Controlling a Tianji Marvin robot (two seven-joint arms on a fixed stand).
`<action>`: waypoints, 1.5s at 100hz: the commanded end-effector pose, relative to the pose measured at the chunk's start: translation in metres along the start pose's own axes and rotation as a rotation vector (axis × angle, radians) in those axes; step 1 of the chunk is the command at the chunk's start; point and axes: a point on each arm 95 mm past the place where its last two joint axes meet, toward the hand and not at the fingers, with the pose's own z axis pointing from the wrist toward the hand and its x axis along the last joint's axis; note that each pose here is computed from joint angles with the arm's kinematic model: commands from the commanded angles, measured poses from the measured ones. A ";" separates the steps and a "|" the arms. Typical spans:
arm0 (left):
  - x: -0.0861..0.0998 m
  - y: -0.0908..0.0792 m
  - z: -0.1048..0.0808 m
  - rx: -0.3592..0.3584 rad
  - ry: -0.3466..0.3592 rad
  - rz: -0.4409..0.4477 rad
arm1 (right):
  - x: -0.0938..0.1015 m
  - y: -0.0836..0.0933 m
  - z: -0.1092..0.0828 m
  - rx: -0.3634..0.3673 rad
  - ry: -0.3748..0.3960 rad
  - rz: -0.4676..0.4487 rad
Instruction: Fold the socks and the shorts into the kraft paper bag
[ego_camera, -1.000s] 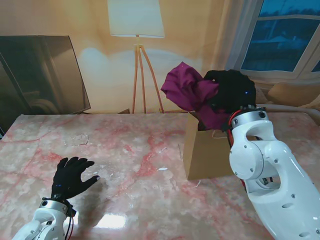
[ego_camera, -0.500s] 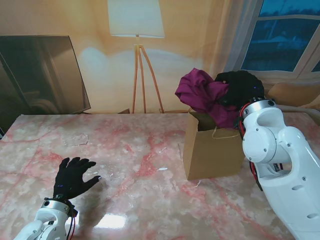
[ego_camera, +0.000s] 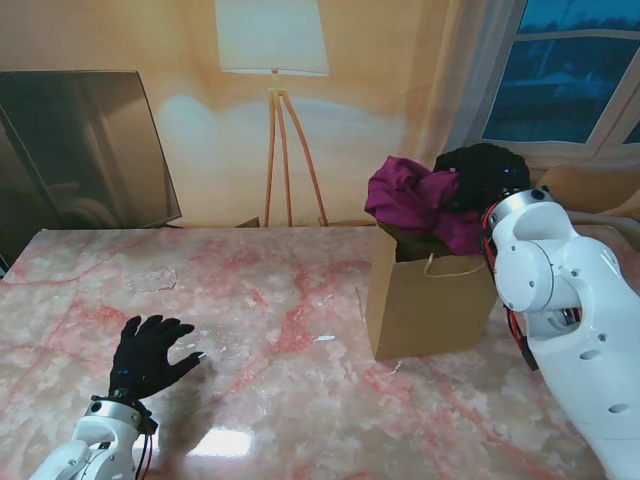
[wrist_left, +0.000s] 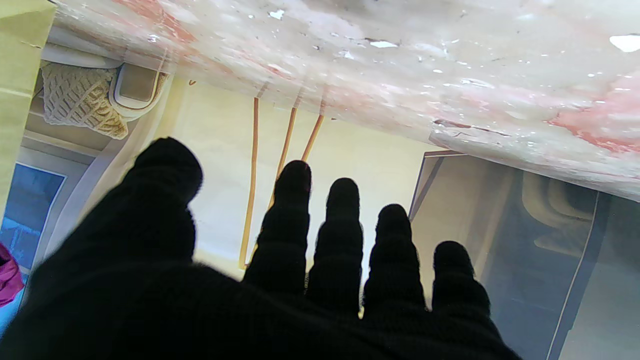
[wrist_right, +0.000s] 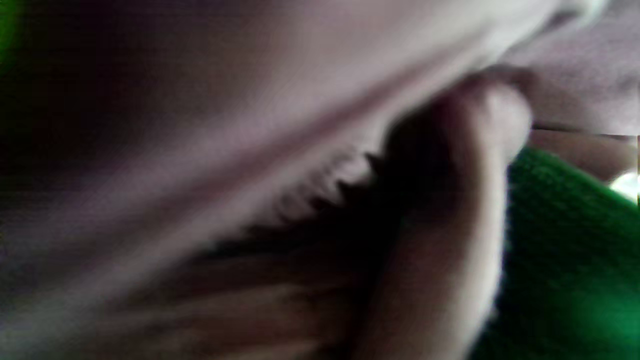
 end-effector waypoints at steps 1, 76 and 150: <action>0.001 0.000 -0.001 -0.001 0.002 -0.006 | 0.000 0.001 0.000 -0.007 0.009 -0.029; 0.000 0.002 -0.001 -0.014 0.008 -0.005 | -0.001 -0.008 0.004 0.159 0.111 -0.310; 0.001 0.004 -0.001 -0.025 0.011 -0.004 | 0.012 -0.040 -0.002 0.418 0.197 -0.390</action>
